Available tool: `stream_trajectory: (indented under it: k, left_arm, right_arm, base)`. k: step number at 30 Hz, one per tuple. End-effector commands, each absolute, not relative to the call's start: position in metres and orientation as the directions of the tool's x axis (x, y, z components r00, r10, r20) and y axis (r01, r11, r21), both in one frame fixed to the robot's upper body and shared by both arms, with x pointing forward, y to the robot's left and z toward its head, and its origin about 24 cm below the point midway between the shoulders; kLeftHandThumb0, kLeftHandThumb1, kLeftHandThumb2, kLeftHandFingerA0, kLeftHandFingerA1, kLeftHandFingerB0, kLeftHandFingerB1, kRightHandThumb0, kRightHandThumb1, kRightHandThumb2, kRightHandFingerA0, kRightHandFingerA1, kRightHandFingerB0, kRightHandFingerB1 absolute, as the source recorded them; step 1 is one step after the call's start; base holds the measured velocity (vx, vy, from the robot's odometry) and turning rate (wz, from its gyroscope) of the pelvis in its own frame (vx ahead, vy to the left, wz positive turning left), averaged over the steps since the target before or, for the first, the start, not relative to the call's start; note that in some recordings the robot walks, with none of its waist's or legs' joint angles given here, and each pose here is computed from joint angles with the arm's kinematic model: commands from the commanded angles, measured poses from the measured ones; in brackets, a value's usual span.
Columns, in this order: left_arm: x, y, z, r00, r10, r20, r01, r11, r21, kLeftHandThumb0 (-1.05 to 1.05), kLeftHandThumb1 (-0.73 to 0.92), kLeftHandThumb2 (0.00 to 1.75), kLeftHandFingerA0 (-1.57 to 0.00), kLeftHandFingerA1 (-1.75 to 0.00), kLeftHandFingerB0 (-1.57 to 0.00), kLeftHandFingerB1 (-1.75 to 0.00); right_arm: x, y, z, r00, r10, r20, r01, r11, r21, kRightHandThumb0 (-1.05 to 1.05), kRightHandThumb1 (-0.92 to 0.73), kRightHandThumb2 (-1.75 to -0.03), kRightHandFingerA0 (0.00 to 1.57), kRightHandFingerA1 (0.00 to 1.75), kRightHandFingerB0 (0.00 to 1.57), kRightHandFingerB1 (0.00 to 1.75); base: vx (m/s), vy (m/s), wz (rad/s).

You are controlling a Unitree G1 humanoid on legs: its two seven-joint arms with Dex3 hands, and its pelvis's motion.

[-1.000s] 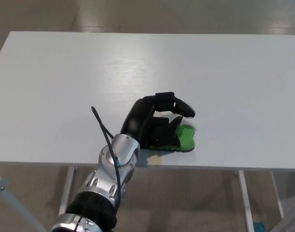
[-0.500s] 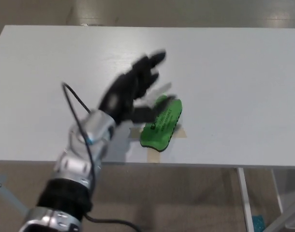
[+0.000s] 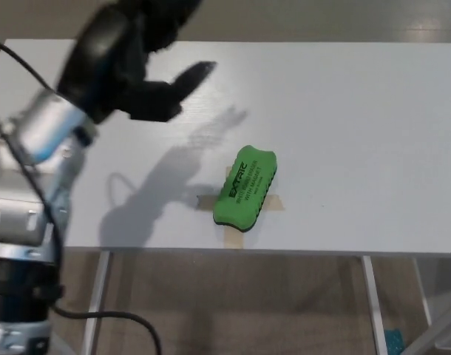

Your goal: Use the left hand to press on the green eraser and wipe the desk from center to the left and then back to center.

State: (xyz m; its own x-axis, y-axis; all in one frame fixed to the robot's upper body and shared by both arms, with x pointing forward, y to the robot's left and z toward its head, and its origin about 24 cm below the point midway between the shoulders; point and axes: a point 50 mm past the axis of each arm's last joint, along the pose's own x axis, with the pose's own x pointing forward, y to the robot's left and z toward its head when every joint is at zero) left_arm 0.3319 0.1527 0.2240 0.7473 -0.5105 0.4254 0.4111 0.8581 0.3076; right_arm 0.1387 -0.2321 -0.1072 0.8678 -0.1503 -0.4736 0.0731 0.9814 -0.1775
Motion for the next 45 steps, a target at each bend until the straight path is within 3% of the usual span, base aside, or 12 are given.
stream_trajectory:
  k: [1, 8, 9, 11, 12, 17, 28, 32, 33, 39, 42, 45]
  left_arm:
    - [0.225, 0.189, 0.268, 0.358, -0.815, 0.454, 0.731, 0.548, 0.407, -0.82, 0.49, 0.87, -0.08, -0.12, 0.0, -0.27]
    - [0.2, 0.236, 0.235, 0.389, -0.829, 0.402, 0.79, 0.525, 0.317, -0.73, 0.45, 0.77, -0.1, -0.38, -0.05, -0.38]
    - [0.195, 0.246, 0.228, 0.418, -0.82, 0.39, 0.792, 0.539, 0.285, -0.35, 0.22, 0.84, 0.0, -0.48, -0.04, -0.51]
    - [0.189, 0.258, 0.221, 0.45, -0.81, 0.377, 0.792, 0.557, 0.25, -0.35, 0.22, 0.84, 0.0, -0.48, -0.04, -0.51]
    - [0.182, 0.266, 0.214, 0.49, -0.791, 0.366, 0.782, 0.584, 0.215, -0.68, 0.42, 0.69, -0.16, -0.39, -0.13, -0.41]
    - [0.149, 0.305, 0.185, 0.653, -0.708, 0.268, 0.724, 0.688, 0.054, -0.62, 0.4, 0.69, -0.26, -0.42, -0.17, -0.41]
    - [0.131, 0.35, 0.128, 0.834, -0.552, 0.021, 0.552, 0.834, 0.002, -0.6, 0.4, 0.69, -0.4, -0.47, -0.16, -0.37]
    - [0.127, 0.354, 0.109, 0.847, -0.529, -0.05, 0.528, 0.849, -0.038, -0.6, 0.4, 0.69, -0.41, -0.47, -0.16, -0.37]
    - [0.123, 0.354, 0.086, 0.855, -0.499, -0.141, 0.494, 0.867, -0.073, -0.5, 0.45, 0.54, -0.52, -0.42, -0.21, -0.29]
    - [0.113, 0.357, 0.037, 0.854, -0.416, -0.312, 0.389, 0.909, -0.147, -0.5, 0.44, 0.54, -0.58, -0.43, -0.24, -0.29]
    - [0.107, 0.358, 0.005, 0.868, -0.32, -0.38, 0.267, 0.945, -0.188, -0.49, 0.44, 0.54, -0.65, -0.45, -0.26, -0.3]
    - [0.096, 0.347, -0.041, 0.869, -0.091, -0.486, 0.054, 0.995, -0.089, -0.52, 0.46, 0.55, -0.76, -0.47, -0.32, -0.32]
  right_arm:
    - [0.123, -0.236, -0.116, 0.832, -0.165, -0.53, 0.069, 0.978, -0.196, -0.37, -0.73, -0.62, 0.72, 0.54, 0.55, 0.38]
    - [0.122, -0.238, -0.116, 0.828, -0.161, -0.537, 0.068, 0.98, -0.188, -0.36, -0.73, -0.62, 0.72, 0.54, 0.55, 0.38]
    - [0.122, -0.238, -0.115, 0.827, -0.165, -0.537, 0.076, 0.98, -0.183, -0.36, -0.73, -0.62, 0.72, 0.54, 0.55, 0.38]
    - [0.123, -0.238, -0.115, 0.827, -0.169, -0.537, 0.087, 0.981, -0.175, -0.36, -0.73, -0.62, 0.72, 0.54, 0.55, 0.38]
    - [0.124, -0.238, -0.114, 0.831, -0.164, -0.532, 0.085, 0.982, -0.17, -0.36, -0.73, -0.62, 0.71, 0.53, 0.55, 0.38]
    - [0.132, -0.248, -0.102, 0.868, -0.212, -0.45, 0.138, 0.972, -0.192, -0.37, -0.72, -0.62, 0.71, 0.51, 0.54, 0.38]
    - [0.15, -0.27, -0.081, 0.859, -0.368, -0.356, 0.307, 0.926, -0.218, -0.38, -0.7, -0.62, 0.73, 0.51, 0.56, 0.37]
    - [0.144, -0.265, -0.085, 0.86, -0.361, -0.361, 0.305, 0.93, -0.204, -0.39, -0.7, -0.62, 0.73, 0.51, 0.56, 0.37]
    - [0.138, -0.263, -0.089, 0.857, -0.352, -0.376, 0.291, 0.933, -0.211, -0.38, -0.7, -0.62, 0.73, 0.51, 0.56, 0.37]
    - [0.132, -0.267, -0.091, 0.84, -0.36, -0.405, 0.292, 0.931, -0.221, -0.38, -0.7, -0.62, 0.73, 0.51, 0.56, 0.37]
    - [0.128, -0.266, -0.092, 0.835, -0.366, -0.411, 0.299, 0.928, -0.22, -0.38, -0.7, -0.62, 0.73, 0.51, 0.56, 0.37]
    - [0.124, -0.264, -0.096, 0.826, -0.371, -0.424, 0.298, 0.926, -0.23, -0.38, -0.7, -0.62, 0.73, 0.51, 0.55, 0.37]
  base:
    - [0.0, 0.0, 0.0]
    - [0.0, 0.0, 0.0]
    - [0.0, 0.0, 0.0]
    - [0.0, 0.0, 0.0]
    - [0.0, 0.0, 0.0]
    - [0.0, 0.0, 0.0]
    - [0.0, 0.0, 0.0]
    - [0.0, 0.0, 0.0]
    - [0.0, 0.0, 0.0]
    - [0.0, 0.0, 0.0]
    - [0.0, 0.0, 0.0]
    - [0.0, 0.0, 0.0]
